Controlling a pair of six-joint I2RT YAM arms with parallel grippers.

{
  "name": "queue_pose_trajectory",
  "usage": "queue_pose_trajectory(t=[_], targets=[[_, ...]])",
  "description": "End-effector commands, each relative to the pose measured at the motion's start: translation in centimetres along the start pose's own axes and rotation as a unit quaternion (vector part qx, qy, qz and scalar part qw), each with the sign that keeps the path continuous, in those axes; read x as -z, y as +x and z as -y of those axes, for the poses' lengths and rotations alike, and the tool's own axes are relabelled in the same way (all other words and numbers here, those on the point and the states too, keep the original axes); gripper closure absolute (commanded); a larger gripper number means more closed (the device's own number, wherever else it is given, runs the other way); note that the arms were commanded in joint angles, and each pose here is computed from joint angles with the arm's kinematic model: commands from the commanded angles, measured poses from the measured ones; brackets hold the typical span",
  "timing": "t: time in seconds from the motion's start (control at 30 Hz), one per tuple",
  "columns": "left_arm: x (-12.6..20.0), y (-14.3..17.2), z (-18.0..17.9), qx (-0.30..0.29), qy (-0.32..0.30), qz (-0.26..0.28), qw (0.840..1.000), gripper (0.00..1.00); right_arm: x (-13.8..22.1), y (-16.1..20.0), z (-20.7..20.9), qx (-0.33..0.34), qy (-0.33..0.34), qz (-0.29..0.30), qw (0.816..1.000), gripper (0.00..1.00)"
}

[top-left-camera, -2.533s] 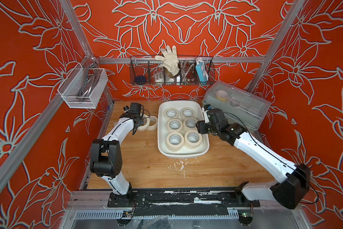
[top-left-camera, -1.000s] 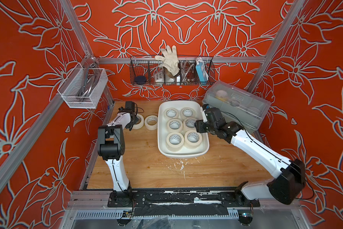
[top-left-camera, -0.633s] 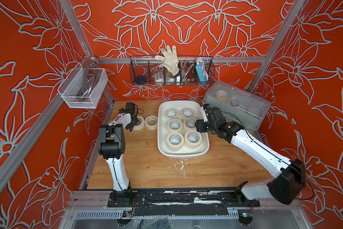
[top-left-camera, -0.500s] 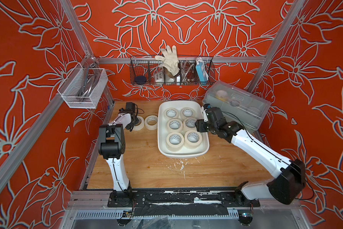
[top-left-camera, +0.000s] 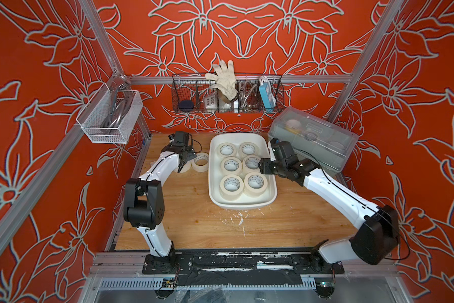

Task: Take out the art tape in the storage box
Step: Place the art tape at the center of the board, then pick up the art tape from the storage box.

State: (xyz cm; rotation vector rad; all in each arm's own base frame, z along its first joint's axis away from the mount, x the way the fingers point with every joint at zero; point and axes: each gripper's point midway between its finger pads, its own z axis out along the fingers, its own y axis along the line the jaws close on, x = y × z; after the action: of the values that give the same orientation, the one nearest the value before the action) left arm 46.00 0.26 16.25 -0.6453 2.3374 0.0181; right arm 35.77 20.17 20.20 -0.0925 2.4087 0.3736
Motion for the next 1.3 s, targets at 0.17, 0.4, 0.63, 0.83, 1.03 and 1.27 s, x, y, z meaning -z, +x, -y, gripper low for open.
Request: queue_pose_trajectory(t=[0.17,0.4,0.63,0.83,1.03,1.27], targets=[[8.1,1.9,4.9,-0.043,0.102,0.017,0.994,0.01,-2.9,1.8,1.1,-0.054,0.007,-0.054,0.997,0.37],[12.4,3.9,7.2,-0.075,0.149,0.018,0.986,0.01,-5.5,2.5,2.0,-0.075,0.028,-0.081,0.993,0.36],[14.1,6.6,9.4,-0.102,0.18,0.005,0.978,0.01,-7.7,1.7,2.5,-0.09,0.046,-0.085,0.991,0.36],[14.4,7.2,9.6,-0.115,0.178,0.008,0.977,0.01,-9.7,1.0,2.8,-0.111,0.052,-0.086,0.989,0.36],[14.9,6.8,9.3,-0.114,0.176,0.019,0.978,0.01,-11.6,0.1,3.5,-0.13,0.065,-0.078,0.986,0.38],[14.6,6.9,9.4,-0.115,0.174,0.018,0.978,0.01,-14.1,0.0,4.2,-0.151,0.07,-0.085,0.982,0.43]])
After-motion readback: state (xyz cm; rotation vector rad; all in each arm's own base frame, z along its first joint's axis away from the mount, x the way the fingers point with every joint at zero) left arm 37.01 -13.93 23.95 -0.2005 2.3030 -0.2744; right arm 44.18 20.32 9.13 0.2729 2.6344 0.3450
